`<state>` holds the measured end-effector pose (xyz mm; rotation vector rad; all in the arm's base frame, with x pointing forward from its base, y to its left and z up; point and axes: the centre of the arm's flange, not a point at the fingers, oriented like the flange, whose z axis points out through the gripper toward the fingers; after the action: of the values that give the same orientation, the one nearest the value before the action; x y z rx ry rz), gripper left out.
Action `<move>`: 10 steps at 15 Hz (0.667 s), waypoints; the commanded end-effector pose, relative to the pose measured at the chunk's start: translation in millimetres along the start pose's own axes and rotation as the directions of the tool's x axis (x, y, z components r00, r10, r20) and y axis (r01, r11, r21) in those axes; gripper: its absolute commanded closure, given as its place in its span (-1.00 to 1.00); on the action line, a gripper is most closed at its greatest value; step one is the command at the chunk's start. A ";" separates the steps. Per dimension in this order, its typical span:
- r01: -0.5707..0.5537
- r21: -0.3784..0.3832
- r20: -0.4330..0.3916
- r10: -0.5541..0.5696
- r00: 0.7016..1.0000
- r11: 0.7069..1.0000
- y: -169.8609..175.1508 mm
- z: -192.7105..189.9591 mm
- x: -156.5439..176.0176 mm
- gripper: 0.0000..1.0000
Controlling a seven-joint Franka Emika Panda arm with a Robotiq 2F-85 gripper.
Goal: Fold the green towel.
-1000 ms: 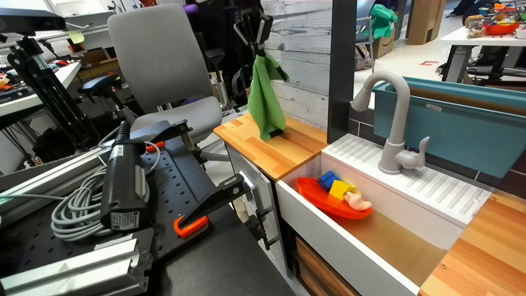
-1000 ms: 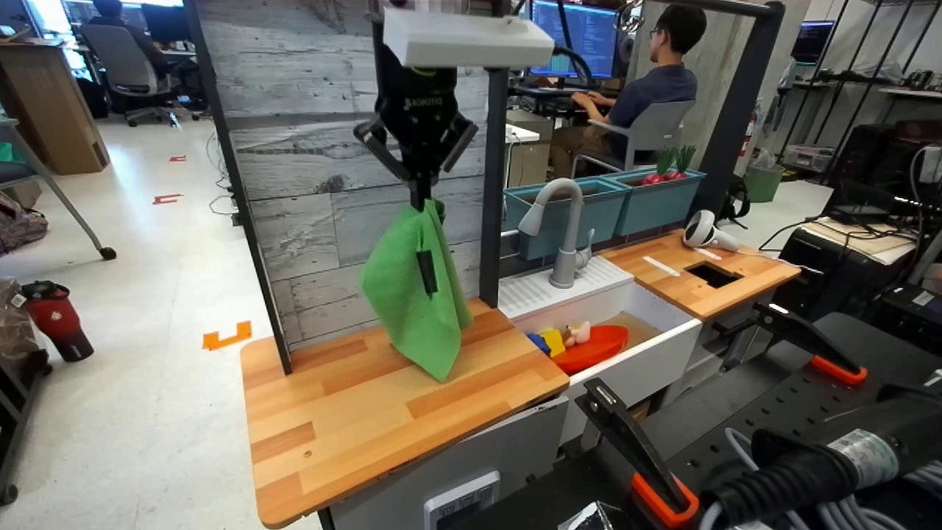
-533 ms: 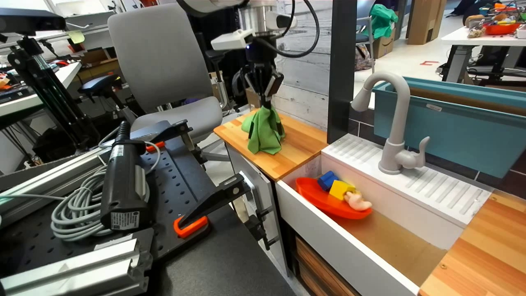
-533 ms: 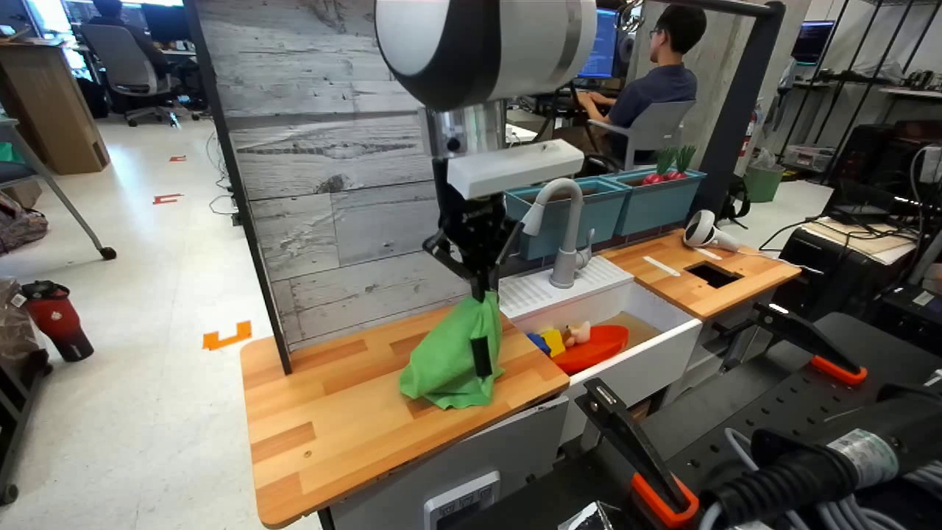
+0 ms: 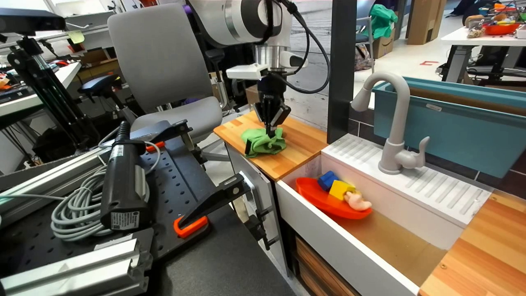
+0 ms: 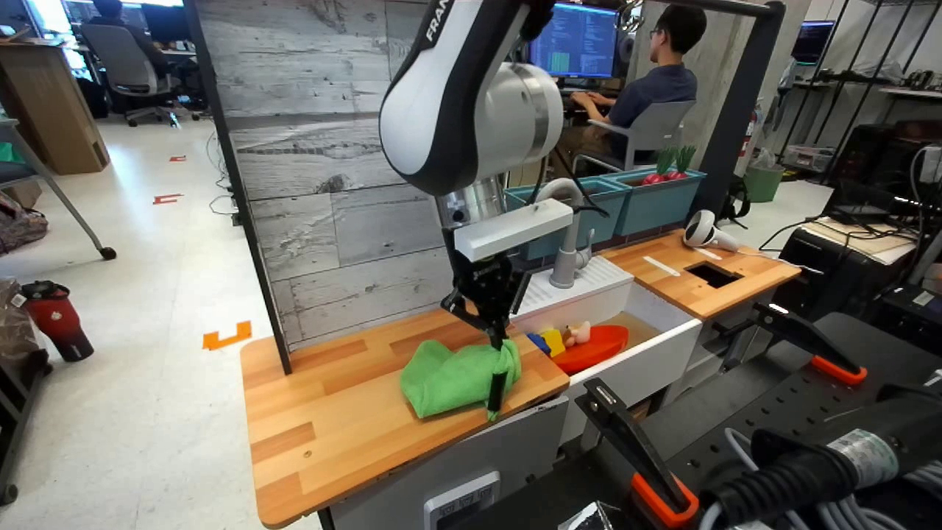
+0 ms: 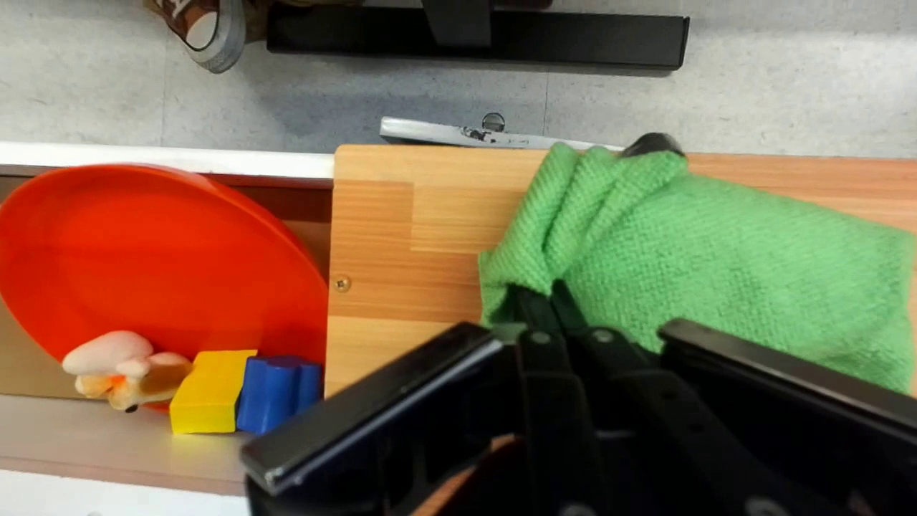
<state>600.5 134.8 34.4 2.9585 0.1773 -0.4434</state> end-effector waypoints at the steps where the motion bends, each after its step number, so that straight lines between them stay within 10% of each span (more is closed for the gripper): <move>1: 0.006 -0.012 0.025 -0.006 1.000 1.000 -7.2 10.9 45.1 0.99; 2: 0.006 -0.013 0.026 -0.006 1.000 1.000 -8.7 13.9 50.2 0.99; 3: 0.007 -0.018 0.025 -0.006 1.000 1.000 -10.2 16.2 52.9 0.46; 10: 0.034 -0.021 0.002 -0.034 0.999 0.999 -22.7 10.9 33.2 -0.41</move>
<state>629.7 152.1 0.0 2.9493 0.1985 -0.4346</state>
